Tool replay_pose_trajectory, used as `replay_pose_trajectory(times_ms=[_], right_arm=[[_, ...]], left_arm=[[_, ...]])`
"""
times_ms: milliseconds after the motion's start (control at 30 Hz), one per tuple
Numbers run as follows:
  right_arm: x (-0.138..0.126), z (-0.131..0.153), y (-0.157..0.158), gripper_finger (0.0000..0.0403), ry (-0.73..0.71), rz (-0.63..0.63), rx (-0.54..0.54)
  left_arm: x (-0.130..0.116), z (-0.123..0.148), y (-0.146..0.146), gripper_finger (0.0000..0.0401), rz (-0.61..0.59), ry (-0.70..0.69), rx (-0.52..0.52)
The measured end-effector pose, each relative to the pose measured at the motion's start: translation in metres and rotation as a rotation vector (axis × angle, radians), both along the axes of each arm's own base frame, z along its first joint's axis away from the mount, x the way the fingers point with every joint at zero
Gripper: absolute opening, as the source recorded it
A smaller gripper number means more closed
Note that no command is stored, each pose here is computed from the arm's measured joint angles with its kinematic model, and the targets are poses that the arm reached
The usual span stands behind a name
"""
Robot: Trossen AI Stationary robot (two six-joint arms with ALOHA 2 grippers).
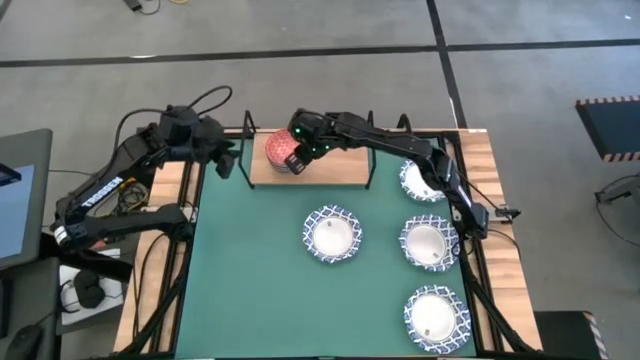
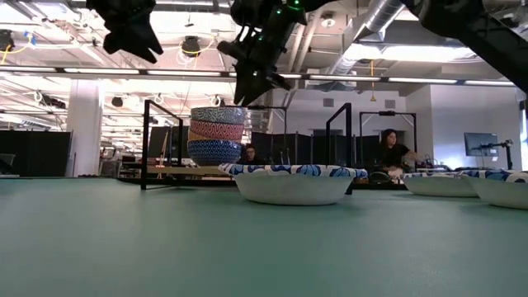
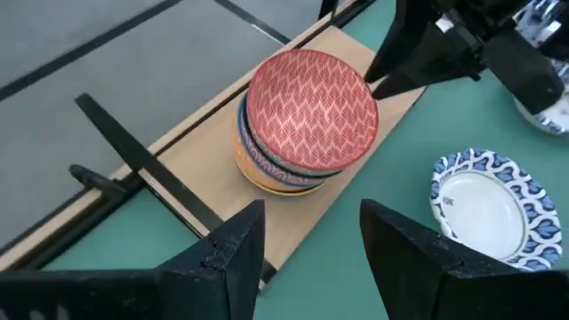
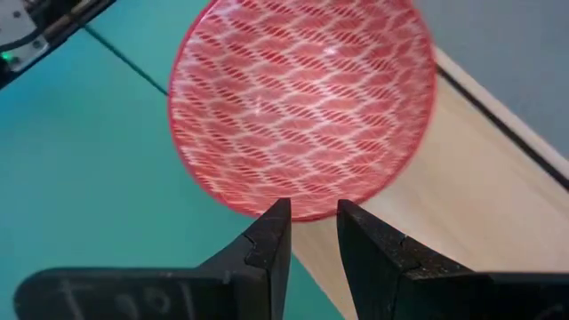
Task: Place and stack bowls onto a shelf
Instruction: Put the white blue bowl on the shelf
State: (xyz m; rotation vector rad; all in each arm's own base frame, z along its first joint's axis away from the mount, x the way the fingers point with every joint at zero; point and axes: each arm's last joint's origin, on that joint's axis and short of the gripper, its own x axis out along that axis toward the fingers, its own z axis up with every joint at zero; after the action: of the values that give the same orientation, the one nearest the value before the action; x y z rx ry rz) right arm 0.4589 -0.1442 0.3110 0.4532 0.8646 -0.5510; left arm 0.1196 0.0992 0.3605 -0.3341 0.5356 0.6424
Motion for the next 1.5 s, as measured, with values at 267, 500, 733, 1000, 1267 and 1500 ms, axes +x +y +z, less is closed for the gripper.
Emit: replay_pose_trajectory(times_ms=[267,500,733,1000,1267,1500], right_arm=[[-0.019,0.03,0.019,0.012,0.013,0.048,-0.021],[-0.052,0.078,0.047,0.0125,0.0,0.073,-0.115],[-0.103,0.103,0.078,0.0125,0.215,-0.002,-0.222],[-0.118,0.115,0.118,0.0125,0.207,0.006,-0.237],[-0.121,0.116,0.168,0.0125,0.15,0.146,-0.035],[-0.128,0.115,0.22,0.0125,0.126,0.185,0.091]], left_arm=[[-0.005,0.009,-0.013,0.0169,-0.119,-0.1,0.03],[0.009,0.016,-0.019,0.0169,-0.227,-0.155,0.095],[0.04,0.02,-0.028,0.0169,-0.395,-0.233,0.141],[0.082,0.02,-0.042,0.0169,-0.515,-0.327,0.146],[0.112,0.006,-0.062,0.0169,-0.577,-0.284,0.134],[0.134,-0.007,-0.076,0.0169,-0.623,-0.256,0.118]])
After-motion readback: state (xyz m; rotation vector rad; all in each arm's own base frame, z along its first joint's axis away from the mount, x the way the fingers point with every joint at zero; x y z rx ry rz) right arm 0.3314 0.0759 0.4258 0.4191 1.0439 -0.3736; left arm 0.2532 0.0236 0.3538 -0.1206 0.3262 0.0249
